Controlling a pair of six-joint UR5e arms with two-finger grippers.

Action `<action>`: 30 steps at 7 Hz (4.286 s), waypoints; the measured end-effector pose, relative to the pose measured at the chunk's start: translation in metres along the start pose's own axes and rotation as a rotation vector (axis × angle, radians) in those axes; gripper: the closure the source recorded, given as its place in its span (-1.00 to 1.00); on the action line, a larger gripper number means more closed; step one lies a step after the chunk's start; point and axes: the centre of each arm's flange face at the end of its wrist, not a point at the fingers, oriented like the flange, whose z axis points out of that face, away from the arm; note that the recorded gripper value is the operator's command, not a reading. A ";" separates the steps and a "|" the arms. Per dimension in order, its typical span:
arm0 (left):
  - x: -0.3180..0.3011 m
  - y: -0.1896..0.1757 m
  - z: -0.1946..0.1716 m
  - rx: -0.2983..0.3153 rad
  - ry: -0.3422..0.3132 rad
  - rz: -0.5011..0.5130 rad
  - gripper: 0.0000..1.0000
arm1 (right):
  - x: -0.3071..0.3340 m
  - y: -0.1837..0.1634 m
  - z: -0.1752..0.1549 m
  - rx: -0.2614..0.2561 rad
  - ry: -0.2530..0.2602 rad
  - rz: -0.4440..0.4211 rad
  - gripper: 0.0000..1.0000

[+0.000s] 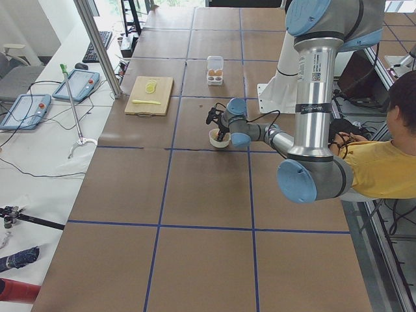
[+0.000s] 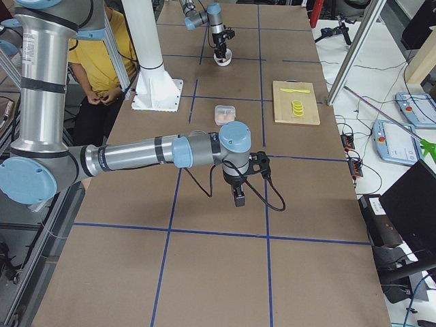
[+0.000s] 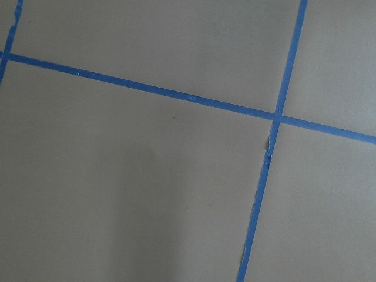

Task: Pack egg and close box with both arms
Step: 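Close the left gripper on the brown egg, then lift the egg out of the bowl and carry it to the carton, then lower the egg into an empty carton cup and open the left gripper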

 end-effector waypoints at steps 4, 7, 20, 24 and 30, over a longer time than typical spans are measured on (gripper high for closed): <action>0.001 -0.006 -0.007 0.012 0.009 0.075 1.00 | 0.000 0.002 0.000 -0.001 0.000 0.002 -1.00; -0.013 -0.039 -0.041 0.054 0.032 0.155 1.00 | -0.001 0.002 -0.001 0.001 -0.001 0.001 -1.00; 0.351 -0.117 0.090 0.566 0.269 0.628 0.72 | 0.002 0.002 -0.003 0.007 0.002 0.004 -1.00; 0.365 -0.099 0.109 0.557 0.238 0.622 -0.47 | 0.005 0.003 -0.005 0.012 0.003 0.011 -1.00; 0.366 -0.101 0.105 0.562 0.251 0.601 -0.99 | 0.006 0.003 -0.006 0.012 0.004 0.015 -1.00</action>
